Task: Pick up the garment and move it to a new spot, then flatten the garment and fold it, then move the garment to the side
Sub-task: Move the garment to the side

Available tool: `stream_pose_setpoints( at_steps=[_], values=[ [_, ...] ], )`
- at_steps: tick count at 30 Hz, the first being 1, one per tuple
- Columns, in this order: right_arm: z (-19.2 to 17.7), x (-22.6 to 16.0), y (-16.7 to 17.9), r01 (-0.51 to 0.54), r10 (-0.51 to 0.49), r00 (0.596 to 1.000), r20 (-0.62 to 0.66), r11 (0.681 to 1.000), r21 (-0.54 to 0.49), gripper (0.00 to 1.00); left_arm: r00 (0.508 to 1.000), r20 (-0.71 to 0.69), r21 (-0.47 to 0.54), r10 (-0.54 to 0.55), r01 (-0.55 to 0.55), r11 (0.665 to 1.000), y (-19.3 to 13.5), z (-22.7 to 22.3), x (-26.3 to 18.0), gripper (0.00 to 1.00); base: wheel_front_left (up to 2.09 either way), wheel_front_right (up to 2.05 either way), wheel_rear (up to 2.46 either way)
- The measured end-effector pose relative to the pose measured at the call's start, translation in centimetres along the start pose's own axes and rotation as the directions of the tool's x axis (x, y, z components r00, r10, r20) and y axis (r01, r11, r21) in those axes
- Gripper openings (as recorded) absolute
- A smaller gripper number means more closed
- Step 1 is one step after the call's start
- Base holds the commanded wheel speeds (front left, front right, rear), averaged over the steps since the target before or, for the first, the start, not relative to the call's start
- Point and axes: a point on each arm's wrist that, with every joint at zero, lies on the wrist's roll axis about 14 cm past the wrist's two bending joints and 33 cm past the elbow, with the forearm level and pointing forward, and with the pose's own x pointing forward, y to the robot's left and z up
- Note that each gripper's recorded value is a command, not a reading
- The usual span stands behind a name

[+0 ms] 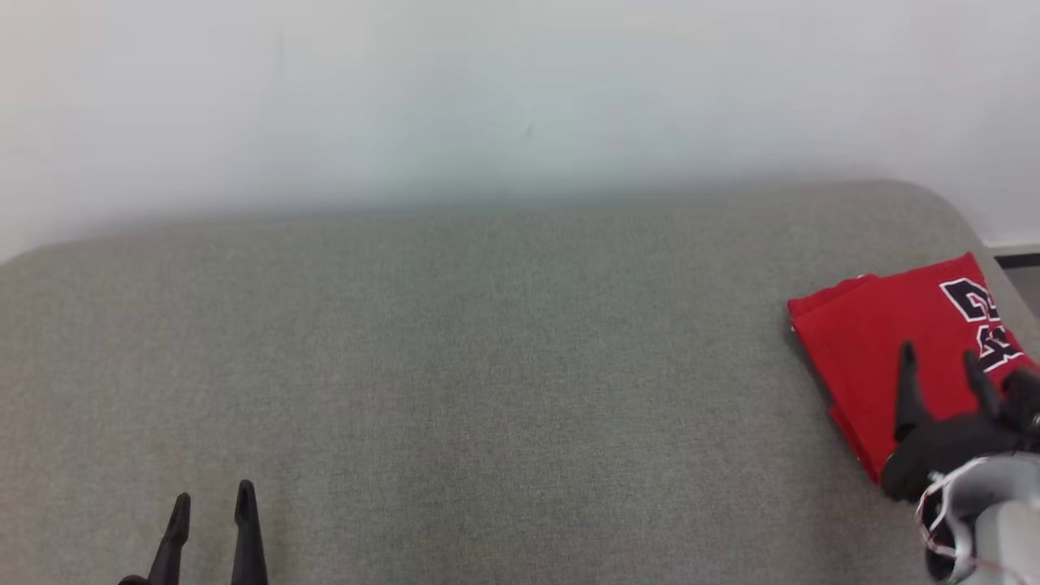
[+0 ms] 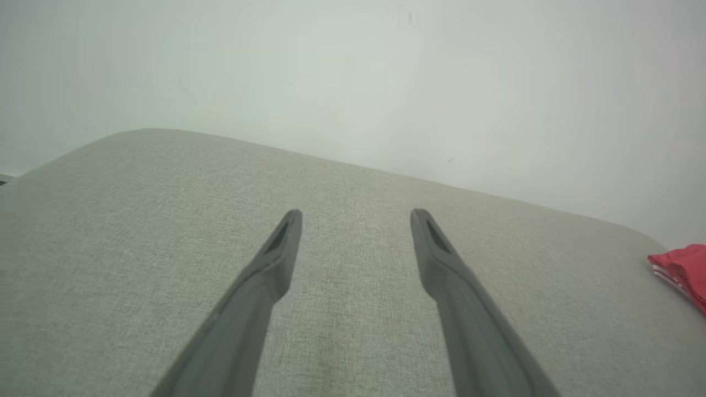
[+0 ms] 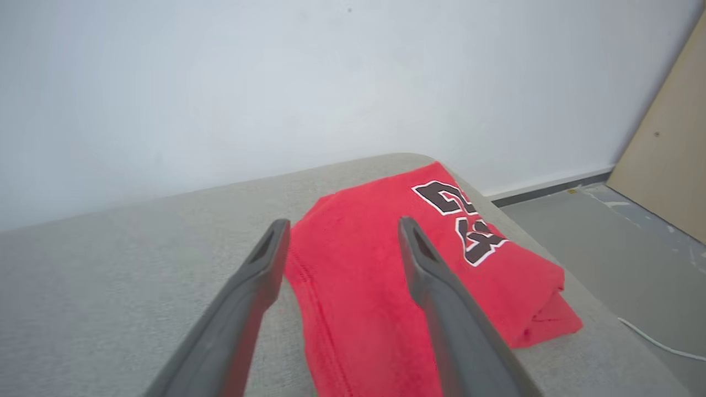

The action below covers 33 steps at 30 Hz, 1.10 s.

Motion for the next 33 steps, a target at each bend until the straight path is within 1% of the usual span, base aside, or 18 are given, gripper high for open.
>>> stream_pose_setpoints(
  at_steps=[5,6,9,11,12,18,33],
  values=[
    [0.5,-3.2,3.9,-0.114,0.108,0.989,0.104,0.992,0.055,1.00,0.999,0.032,-0.012,0.040,-0.040,0.999,0.8,0.9,-0.9,1.00,0.00,0.00,0.00],
    [0.7,-4.4,5.3,-0.157,0.147,0.979,0.139,0.985,0.068,1.00,0.998,0.039,-0.012,0.048,-0.048,0.999,1.0,1.1,-1.2,1.00,0.00,0.00,0.00],
    [0.7,-5.7,7.3,-0.219,0.206,0.964,0.166,0.974,0.065,1.00,0.997,0.054,-0.007,0.061,-0.061,0.998,1.3,1.5,-1.6,1.00,0.00,0.00,0.00],
    [0.3,-6.5,8.6,-0.256,0.249,0.954,0.165,0.967,0.021,1.00,0.996,0.059,0.018,0.067,-0.068,0.998,1.6,1.7,-2.0,1.00,0.00,0.00,0.00],
    [0.0,-6.9,9.0,-0.264,0.257,0.953,0.158,0.964,0.019,1.00,0.995,0.061,0.020,0.076,-0.077,0.997,1.8,1.7,-2.3,1.00,0.00,0.00,0.00],
    [-1.8,-8.2,9.8,-0.288,0.285,0.952,0.110,0.957,0.014,1.00,0.993,0.051,0.022,0.104,-0.105,0.994,2.3,1.2,-3.8,1.00,0.00,0.00,0.00],
    [-2.5,-8.4,9.6,-0.281,0.276,0.956,0.097,0.959,0.044,1.00,0.994,0.021,0.022,0.103,-0.104,0.994,2.4,0.1,-3.9,1.00,0.00,0.00,0.00]
  ],
)
